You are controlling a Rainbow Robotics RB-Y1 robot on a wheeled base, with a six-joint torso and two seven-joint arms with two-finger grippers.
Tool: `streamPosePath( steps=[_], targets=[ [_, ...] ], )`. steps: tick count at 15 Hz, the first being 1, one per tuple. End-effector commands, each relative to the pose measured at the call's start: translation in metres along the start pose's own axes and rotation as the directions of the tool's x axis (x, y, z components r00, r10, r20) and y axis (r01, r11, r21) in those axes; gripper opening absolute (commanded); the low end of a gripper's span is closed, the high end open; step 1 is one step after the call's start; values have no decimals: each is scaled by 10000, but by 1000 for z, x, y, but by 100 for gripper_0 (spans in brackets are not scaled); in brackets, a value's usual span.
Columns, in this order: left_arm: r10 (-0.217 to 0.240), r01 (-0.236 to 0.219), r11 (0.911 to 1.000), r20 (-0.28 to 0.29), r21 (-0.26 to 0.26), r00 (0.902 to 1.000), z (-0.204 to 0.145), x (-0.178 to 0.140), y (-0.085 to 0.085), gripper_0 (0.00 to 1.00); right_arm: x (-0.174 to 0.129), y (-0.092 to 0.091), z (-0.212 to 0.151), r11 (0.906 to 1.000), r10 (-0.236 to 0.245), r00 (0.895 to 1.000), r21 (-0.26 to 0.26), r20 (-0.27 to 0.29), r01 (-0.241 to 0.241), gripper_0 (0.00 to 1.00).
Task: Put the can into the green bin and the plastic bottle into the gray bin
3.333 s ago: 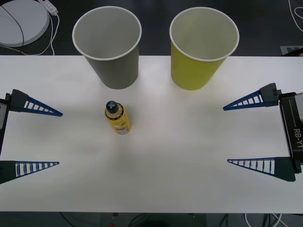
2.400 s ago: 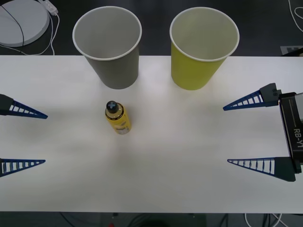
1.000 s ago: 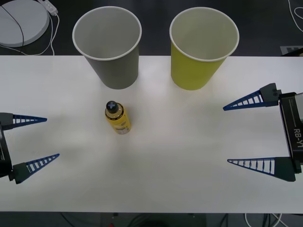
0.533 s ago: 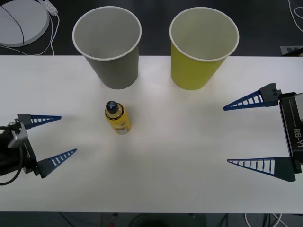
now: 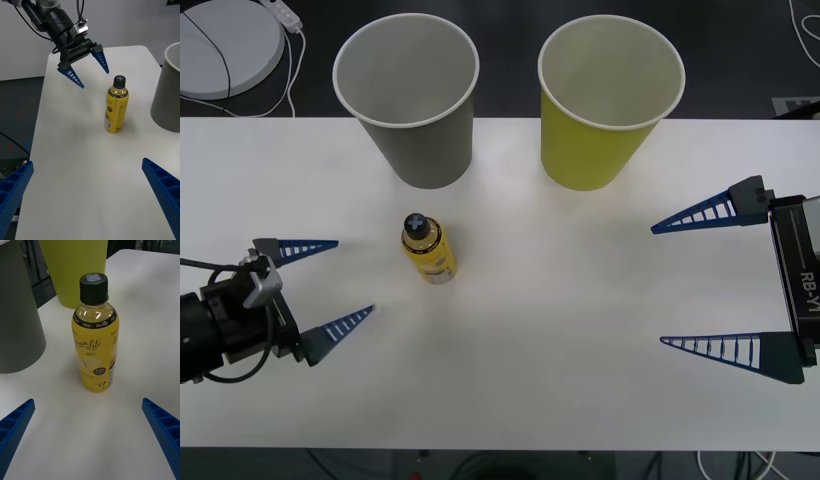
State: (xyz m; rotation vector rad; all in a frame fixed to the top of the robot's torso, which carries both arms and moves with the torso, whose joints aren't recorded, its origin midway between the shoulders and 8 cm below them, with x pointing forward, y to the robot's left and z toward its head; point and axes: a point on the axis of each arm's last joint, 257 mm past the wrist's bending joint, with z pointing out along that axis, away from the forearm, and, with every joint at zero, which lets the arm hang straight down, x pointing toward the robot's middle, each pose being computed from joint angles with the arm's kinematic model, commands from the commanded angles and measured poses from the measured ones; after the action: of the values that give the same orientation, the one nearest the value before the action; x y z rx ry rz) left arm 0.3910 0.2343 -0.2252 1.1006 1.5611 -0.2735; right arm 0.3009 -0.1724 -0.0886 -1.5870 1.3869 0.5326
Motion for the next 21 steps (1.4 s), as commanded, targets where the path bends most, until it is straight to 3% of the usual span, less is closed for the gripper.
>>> streamPosePath(
  steps=[1, 8, 14, 21],
  targets=[
    [-80, 82, 9998, 77, -182, 9999, 13, -2, -1, 100, 0, 0, 0, 10000, 1, 10000, 1, 1, -1, 100],
    [-299, 320, 9980, 378, -549, 9988, 41, -13, 1, 100, 0, 0, 0, 10000, 1, 10000, 1, 1, -1, 100],
    [-514, 546, 9972, 635, -509, 9967, 69, -19, 2, 100, 0, 0, 0, 10000, 1, 10000, 1, 1, -1, 100],
    [-585, 621, 9971, 809, -430, 9950, 91, -30, -9, 100, 0, 0, 0, 10000, 1, 10000, 1, 1, -1, 100]
  ],
)
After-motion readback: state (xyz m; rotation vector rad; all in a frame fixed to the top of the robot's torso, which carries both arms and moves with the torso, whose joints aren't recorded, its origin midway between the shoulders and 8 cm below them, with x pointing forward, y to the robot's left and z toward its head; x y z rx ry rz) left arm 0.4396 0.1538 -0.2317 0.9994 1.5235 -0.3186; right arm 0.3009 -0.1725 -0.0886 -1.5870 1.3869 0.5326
